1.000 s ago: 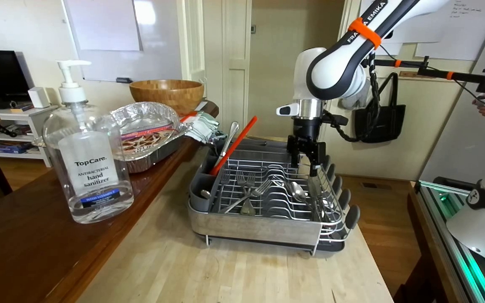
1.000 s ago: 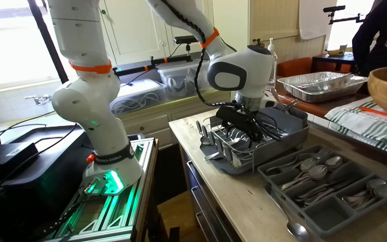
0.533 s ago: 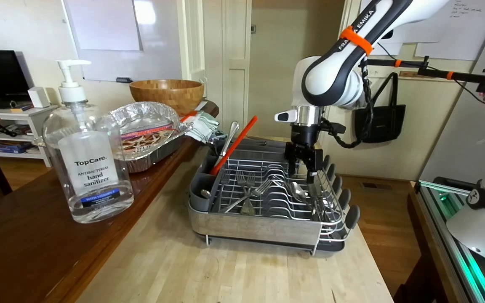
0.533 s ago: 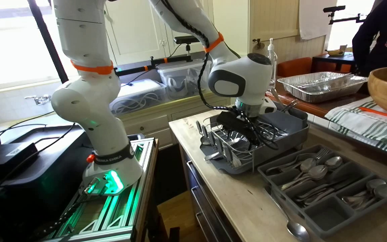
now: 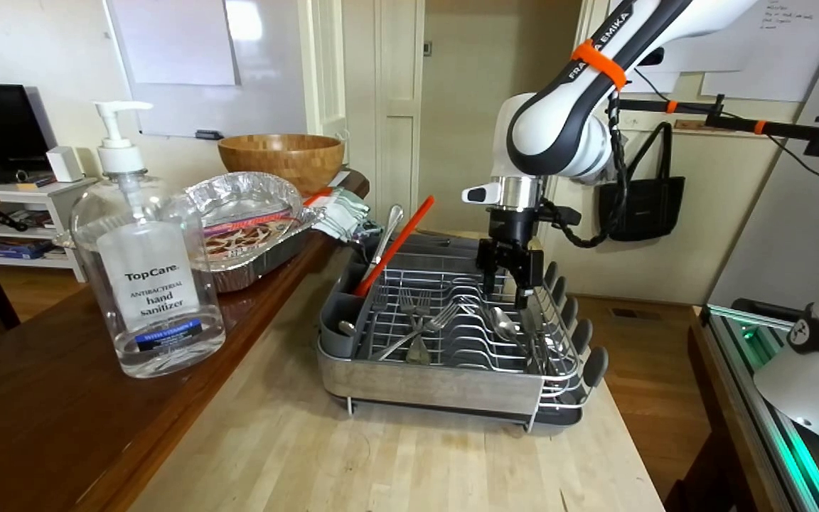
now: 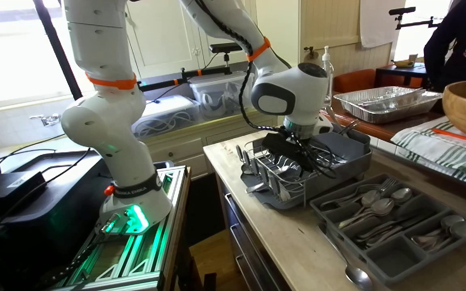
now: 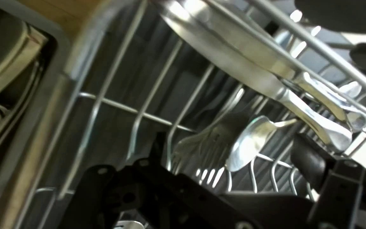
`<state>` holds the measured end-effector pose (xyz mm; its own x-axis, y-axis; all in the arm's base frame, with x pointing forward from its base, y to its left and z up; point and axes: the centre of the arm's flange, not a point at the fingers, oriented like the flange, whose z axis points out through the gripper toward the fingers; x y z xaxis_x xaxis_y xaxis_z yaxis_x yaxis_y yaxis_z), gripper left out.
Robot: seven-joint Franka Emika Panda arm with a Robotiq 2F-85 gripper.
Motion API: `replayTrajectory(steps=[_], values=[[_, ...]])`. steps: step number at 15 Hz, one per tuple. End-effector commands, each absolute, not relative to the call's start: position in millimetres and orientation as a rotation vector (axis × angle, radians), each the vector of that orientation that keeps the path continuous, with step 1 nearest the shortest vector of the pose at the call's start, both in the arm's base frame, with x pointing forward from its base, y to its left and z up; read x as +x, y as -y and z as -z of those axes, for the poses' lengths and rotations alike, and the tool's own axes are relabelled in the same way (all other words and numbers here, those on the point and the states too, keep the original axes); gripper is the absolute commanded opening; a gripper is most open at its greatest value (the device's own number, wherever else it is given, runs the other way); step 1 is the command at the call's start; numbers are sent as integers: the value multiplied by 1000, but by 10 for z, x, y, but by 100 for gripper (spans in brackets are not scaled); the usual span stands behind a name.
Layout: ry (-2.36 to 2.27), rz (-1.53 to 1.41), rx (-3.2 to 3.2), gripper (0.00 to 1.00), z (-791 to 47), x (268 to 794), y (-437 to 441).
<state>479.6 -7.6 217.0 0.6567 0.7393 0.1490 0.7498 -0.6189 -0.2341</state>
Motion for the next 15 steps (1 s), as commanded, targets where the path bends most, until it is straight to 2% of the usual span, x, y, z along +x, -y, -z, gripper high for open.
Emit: replayTrajectory(steps=[1, 6, 15], values=[[1081, 95, -2583, 100, -2314, 4632, -371], [962, 122, -2607, 100, -2397, 4620, -546], [765, 42, -2771, 100, -2395, 4605, -358]])
